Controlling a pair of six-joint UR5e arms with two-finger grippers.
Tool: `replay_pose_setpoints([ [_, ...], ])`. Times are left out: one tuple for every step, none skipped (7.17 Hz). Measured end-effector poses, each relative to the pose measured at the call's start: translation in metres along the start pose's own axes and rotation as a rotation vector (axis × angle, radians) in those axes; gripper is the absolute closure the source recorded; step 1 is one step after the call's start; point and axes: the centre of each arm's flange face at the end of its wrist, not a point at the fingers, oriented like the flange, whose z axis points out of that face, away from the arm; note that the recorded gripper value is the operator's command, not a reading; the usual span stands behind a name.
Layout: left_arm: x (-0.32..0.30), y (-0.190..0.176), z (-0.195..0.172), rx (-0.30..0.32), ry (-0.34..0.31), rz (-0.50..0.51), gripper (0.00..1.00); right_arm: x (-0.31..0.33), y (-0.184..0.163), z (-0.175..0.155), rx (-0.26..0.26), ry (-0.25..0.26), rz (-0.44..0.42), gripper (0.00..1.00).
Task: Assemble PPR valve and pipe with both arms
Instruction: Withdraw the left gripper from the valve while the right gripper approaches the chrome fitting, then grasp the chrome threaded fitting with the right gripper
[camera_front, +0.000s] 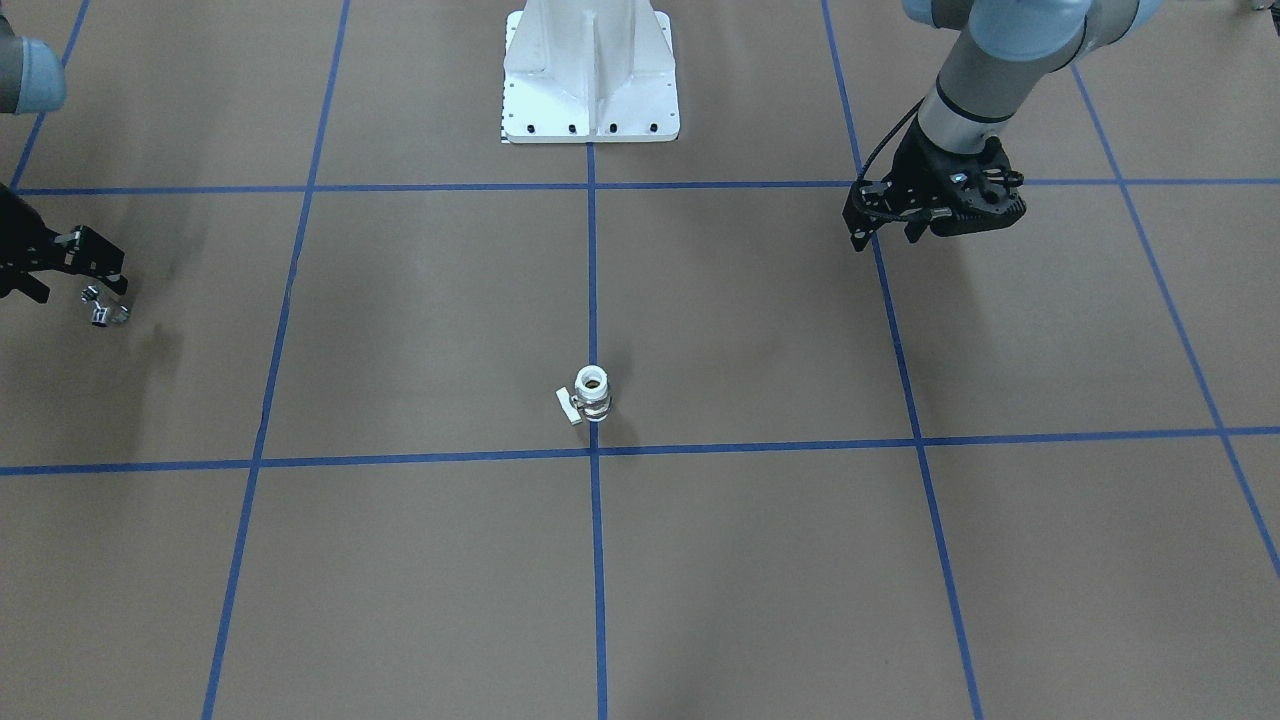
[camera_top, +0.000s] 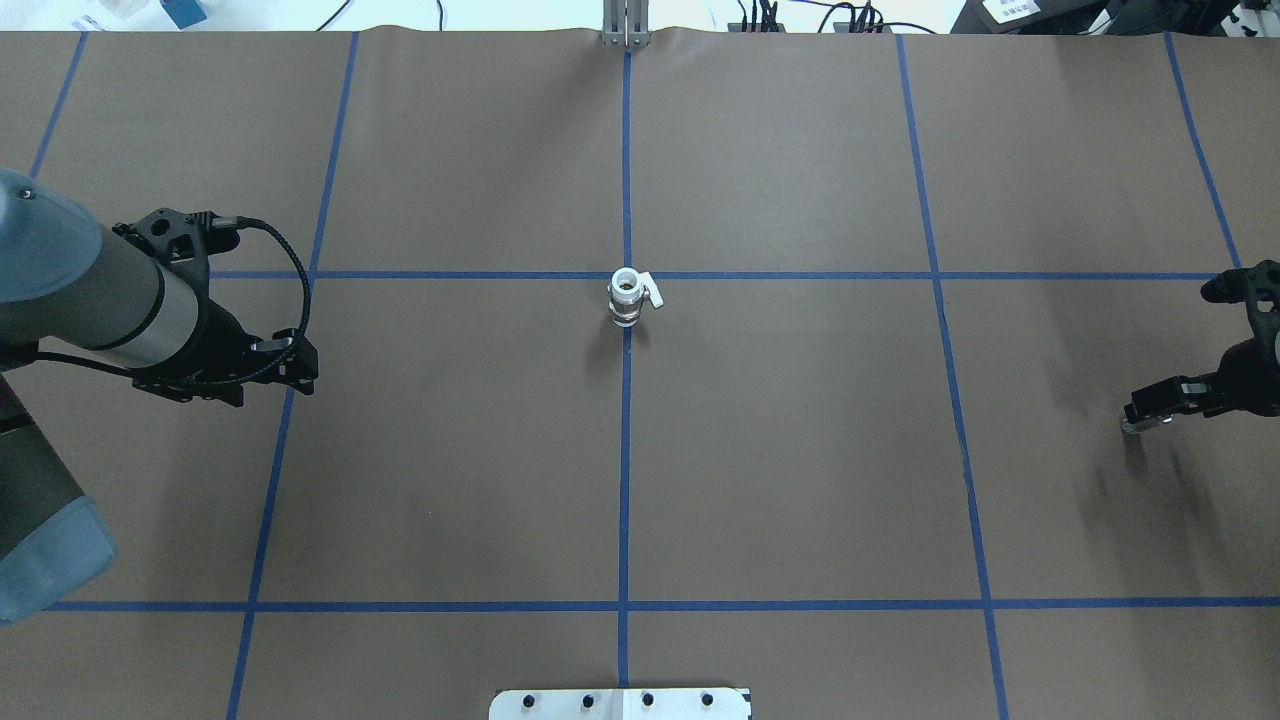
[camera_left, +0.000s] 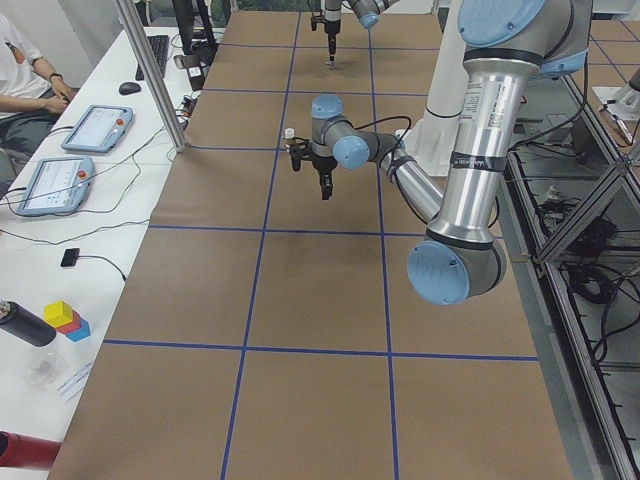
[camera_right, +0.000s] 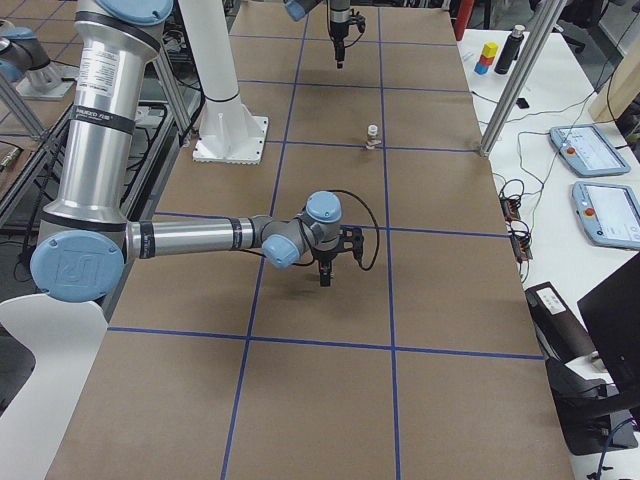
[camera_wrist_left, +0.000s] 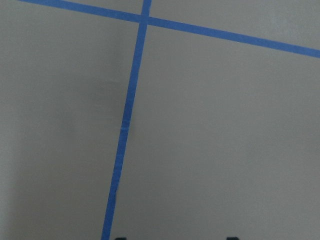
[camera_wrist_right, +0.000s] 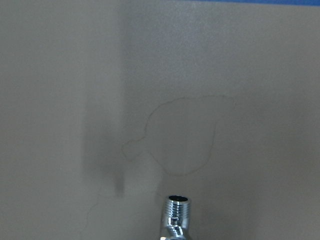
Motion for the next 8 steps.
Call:
replay_pose_setpoints([
  [0.0003, -0.0005, 0.0002, 0.001, 0.000, 0.000, 0.27, -0.0011, 0.0003, 0.0035, -0.004, 0.003, -0.002, 0.25],
  [0.0007, -0.0009, 0.0005, 0.001, -0.001, -0.001, 0.27, -0.0023, -0.0004, 0.0053, -0.006, 0.003, -0.003, 0.35],
  [0.0015, -0.0012, 0.0004, 0.002, 0.000, -0.001, 0.27, -0.0033, -0.0014, 0.0060, -0.006, 0.003, -0.004, 0.38],
  [0.0019, -0.0015, 0.0006, 0.002, -0.001, -0.002, 0.27, -0.0039, -0.0024, 0.0065, -0.006, 0.002, -0.005, 0.44],
  [0.0022, -0.0017, 0.0010, 0.002, -0.001, -0.002, 0.27, -0.0036, -0.0026, 0.0074, -0.008, 0.003, -0.005, 0.47],
  [0.0025, -0.0018, 0.0012, 0.001, -0.001, -0.002, 0.27, -0.0032, -0.0026, 0.0078, -0.008, 0.003, -0.004, 0.50],
  [0.0029, -0.0018, 0.0012, 0.001, -0.001, -0.001, 0.27, -0.0028, -0.0024, 0.0081, -0.009, 0.003, -0.004, 0.55],
  [0.0035, -0.0018, 0.0012, 0.001, 0.000, -0.001, 0.27, -0.0024, -0.0023, 0.0083, -0.010, 0.004, -0.003, 0.66],
])
